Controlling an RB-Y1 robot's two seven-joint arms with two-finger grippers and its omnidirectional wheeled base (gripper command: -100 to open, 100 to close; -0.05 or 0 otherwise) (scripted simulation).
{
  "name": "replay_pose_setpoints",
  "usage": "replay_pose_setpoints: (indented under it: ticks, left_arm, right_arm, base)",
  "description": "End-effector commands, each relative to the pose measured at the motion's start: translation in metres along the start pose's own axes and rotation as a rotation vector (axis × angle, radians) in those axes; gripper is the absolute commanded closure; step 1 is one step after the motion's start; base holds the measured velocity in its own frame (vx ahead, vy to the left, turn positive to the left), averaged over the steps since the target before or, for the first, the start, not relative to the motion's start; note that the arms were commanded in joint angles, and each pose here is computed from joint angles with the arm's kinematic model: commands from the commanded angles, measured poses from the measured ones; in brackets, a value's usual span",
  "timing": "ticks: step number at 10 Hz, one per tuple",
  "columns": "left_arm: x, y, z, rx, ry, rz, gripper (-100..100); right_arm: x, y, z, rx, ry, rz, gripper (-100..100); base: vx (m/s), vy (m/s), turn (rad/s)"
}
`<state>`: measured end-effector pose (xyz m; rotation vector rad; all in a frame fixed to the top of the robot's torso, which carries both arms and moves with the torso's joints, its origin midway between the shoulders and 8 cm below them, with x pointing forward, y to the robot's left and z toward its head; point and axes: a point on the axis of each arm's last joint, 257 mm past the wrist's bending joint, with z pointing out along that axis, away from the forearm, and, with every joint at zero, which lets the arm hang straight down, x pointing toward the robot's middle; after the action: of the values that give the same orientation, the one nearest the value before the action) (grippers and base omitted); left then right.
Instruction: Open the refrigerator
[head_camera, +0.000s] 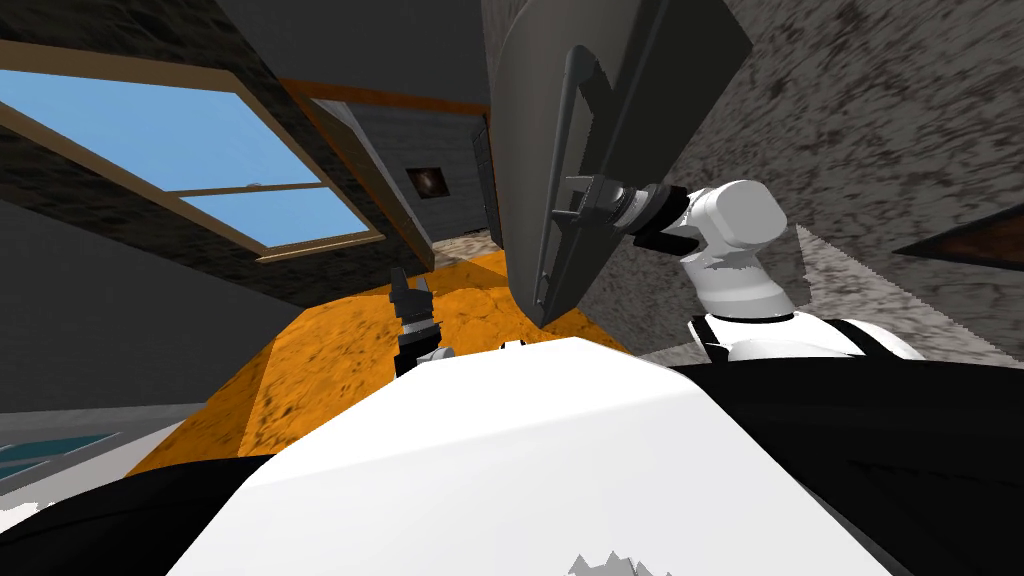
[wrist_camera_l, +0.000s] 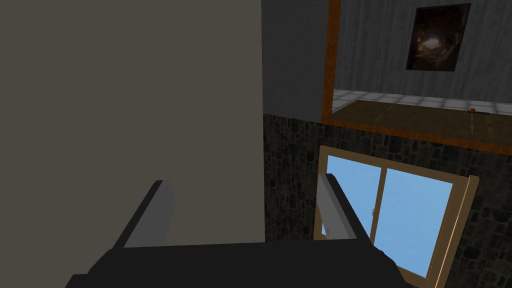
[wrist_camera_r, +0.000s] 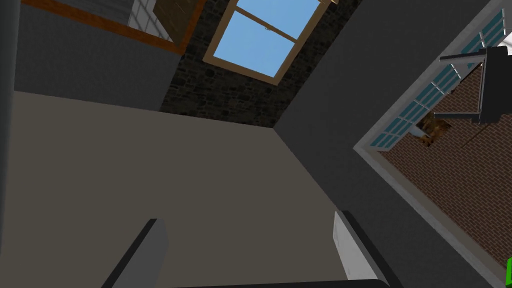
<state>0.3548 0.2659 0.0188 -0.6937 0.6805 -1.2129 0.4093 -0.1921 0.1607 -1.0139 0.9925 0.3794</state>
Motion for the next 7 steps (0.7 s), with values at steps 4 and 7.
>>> replay_pose_setpoints:
  ticks: [4, 7]
  left_arm:
    - [0.0, 0.0, 0.0, 0.0, 0.0, 0.0, 0]
    - [0.0, 0.0, 0.0, 0.0, 0.0, 0.0, 0]
  right_arm:
    - [-0.018, -0.021, 0.003, -0.02, 0.12, -0.192, -100]
    - [-0.035, -0.038, 0.005, -0.018, 0.189, -0.323, -100]
  base:
    - [0.084, 0.021, -0.025]
    - [0.081, -0.002, -0.02]
